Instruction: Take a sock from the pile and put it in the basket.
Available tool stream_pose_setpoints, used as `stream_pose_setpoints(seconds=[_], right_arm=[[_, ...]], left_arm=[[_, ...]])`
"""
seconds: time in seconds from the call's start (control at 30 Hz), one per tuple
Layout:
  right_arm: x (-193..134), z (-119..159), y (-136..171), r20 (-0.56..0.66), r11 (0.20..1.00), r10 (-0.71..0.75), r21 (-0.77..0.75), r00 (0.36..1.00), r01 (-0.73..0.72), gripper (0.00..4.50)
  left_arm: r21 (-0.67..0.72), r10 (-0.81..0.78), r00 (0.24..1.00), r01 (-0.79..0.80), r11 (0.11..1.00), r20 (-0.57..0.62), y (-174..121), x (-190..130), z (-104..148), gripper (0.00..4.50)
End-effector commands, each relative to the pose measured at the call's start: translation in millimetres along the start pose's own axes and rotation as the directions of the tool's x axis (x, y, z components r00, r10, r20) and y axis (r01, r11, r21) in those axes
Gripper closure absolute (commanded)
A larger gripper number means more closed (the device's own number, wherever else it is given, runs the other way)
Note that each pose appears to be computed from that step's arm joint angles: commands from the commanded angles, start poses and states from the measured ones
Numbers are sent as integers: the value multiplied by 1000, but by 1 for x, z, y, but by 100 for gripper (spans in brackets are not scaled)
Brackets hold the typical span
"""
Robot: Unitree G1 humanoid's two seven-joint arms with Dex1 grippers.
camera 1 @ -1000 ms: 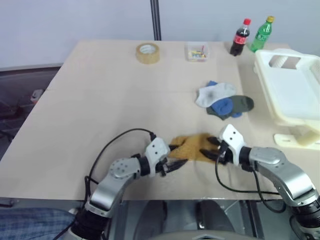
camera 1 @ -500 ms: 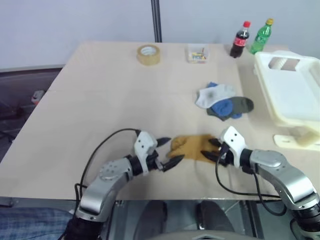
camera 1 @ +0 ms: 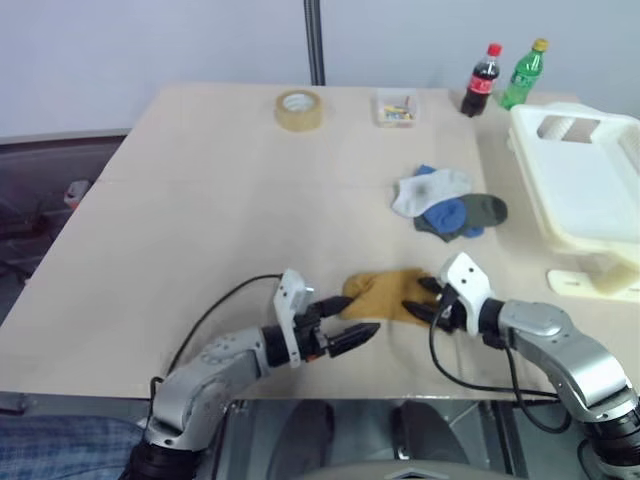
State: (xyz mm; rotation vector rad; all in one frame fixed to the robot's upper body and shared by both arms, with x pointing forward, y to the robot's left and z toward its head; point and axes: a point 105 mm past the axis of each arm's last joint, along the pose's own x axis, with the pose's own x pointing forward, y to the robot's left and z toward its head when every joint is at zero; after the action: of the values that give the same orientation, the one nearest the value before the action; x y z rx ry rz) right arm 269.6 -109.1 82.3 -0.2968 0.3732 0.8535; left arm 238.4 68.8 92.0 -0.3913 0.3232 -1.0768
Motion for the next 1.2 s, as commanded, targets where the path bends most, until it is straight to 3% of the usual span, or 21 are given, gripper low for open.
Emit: stream_pose_setpoints(seconds=[0.03,0.17,0.3,0.37,0.53,0.7,0.9,1.03,1.1,1.2], right_arm=[[-1,-20,1,-76,999,-6,41,997,9,169],[-2,-21,0,-79,999,-15,44,997,19,169],[-2,-21,1,-78,999,-16,49,997,20,169],[-1,-21,2,-78,999,-14,50,997,18,169],[-1,-21,2,-76,999,-9,50,997,13,169],[1,-21,4,-76,999,4,43,997,0,169],[3,-20,4,-73,999,7,34,997,-4,169],[2,-20,4,-72,1000,-1,30,997,3,169],[2,-21,4,-71,1000,-5,30,997,7,169],[3,-21,5,-65,999,-15,31,998,17,169]], left_arm=[[-11,-63,987,66,998,150,-12,5,29,5],[-7,-90,917,100,995,388,-19,0,69,5],[-48,-55,883,87,995,467,-16,-8,82,5],[-55,-32,902,61,997,431,-13,-9,76,5],[-22,52,978,-48,999,201,1,-15,35,5],[-50,144,987,-140,989,66,24,-20,12,5],[-91,156,988,-153,984,20,38,-3,15,5],[-85,122,988,-130,988,-90,39,0,9,5],[-146,70,988,-90,985,-139,35,3,3,5],[-367,-95,986,39,929,-137,19,8,2,5]])
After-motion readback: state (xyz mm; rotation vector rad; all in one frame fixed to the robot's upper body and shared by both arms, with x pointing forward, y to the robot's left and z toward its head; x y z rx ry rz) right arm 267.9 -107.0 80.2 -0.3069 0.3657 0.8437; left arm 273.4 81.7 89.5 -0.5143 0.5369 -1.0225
